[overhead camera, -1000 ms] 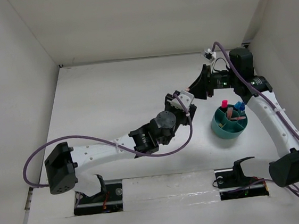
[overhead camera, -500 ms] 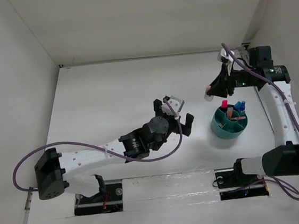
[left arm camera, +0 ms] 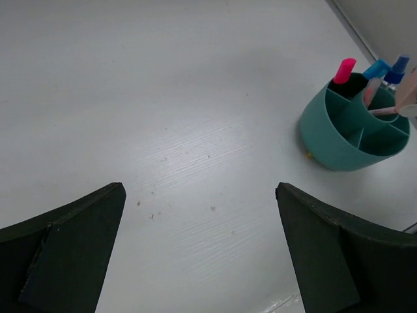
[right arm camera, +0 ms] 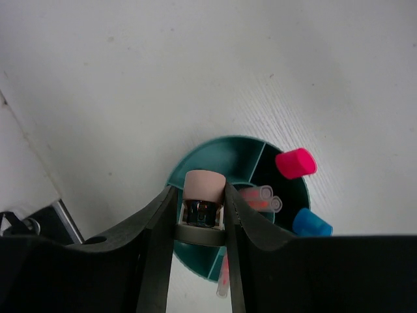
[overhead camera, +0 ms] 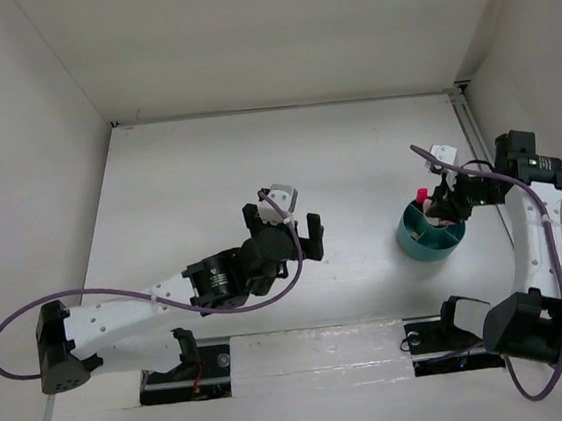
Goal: Sort the stationery into containers
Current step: Place the stationery into the container
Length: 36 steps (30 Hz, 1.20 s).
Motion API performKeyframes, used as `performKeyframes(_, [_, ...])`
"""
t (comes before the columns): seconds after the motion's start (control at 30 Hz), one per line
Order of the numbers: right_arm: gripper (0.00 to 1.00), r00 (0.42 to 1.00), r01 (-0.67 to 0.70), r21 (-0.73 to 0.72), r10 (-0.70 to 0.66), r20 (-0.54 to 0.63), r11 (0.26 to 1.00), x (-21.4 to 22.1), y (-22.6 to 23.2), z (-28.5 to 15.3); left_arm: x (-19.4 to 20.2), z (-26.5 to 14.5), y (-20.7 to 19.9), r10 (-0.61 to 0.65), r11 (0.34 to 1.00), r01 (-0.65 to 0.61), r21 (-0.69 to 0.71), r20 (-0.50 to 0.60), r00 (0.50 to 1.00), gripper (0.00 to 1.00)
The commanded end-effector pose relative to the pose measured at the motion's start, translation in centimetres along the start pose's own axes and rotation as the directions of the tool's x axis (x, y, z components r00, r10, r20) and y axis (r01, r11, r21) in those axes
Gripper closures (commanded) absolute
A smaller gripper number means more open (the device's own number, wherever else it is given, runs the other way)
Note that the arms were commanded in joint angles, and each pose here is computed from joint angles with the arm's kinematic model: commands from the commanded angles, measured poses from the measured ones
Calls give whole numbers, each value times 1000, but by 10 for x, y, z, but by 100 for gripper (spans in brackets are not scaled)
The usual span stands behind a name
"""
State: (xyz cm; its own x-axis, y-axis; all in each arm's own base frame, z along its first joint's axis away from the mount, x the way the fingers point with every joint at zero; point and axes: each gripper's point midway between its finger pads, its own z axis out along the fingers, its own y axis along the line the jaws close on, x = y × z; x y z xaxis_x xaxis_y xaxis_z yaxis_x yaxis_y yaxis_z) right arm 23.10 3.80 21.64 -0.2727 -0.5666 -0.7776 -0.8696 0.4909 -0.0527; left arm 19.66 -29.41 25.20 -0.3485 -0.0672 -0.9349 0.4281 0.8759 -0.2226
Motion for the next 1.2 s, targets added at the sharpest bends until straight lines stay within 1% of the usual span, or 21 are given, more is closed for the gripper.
performKeyframes(0.0, [100, 995, 94, 4, -94, -32, 996, 12, 7, -6, 6, -11, 20, -23, 998, 22, -62, -16, 1000, 0])
performKeyframes(0.1, [100, 993, 106, -6, -106, -49, 994, 22, 6, -4, 6, -13, 22, -25, 998, 24, -61, -14, 1000, 0])
performKeyframes(0.27, [100, 994, 64, -62, -69, -88, 996, 41, 3, 6, 10, -15, 28, -12, 997, 10, -76, -22, 1000, 0])
performKeyframes(0.33, [100, 993, 70, -77, -77, -89, 995, 44, 4, 9, 13, -14, 29, 6, 997, -8, -76, -24, 1000, 0])
performKeyframes(0.4, [100, 993, 80, -87, -87, -79, 993, 47, 9, 11, 11, -14, 28, -7, 998, 6, -69, -10, 1000, 0])
performKeyframes(0.43, [100, 991, 104, -81, -110, -77, 991, 45, 9, 10, 14, -14, 32, 12, 997, -13, -81, -12, 1000, 0])
performKeyframes(0.53, [100, 987, 136, -76, -142, -74, 988, 45, 11, 9, 8, -14, 30, 1, 998, -1, -70, 8, 1000, 0])
performKeyframes(0.6, [100, 984, 140, -83, -148, -95, 987, 50, 12, 10, 11, -14, 29, 10, 998, -10, -62, 3, 1000, 0])
performKeyframes(0.87, [100, 985, 100, -125, -115, -128, 987, 67, 18, 16, 9, -15, 28, 13, 999, -13, -50, 3, 1000, 0])
performKeyframes(0.93, [100, 986, 112, -123, -125, -107, 986, 64, 21, 17, 10, -16, 27, 7, 999, -6, -37, 4, 1000, 0])
performKeyframes(1.1, [100, 984, 172, -60, -175, -41, 983, 41, 19, 9, 9, -16, 24, 10, 1000, -9, -24, 5, 1000, 0])
performKeyframes(1.17, [100, 983, 177, -48, -179, -41, 983, 37, 16, 6, 9, -16, 24, 10, 1000, -9, -24, 5, 1000, 0])
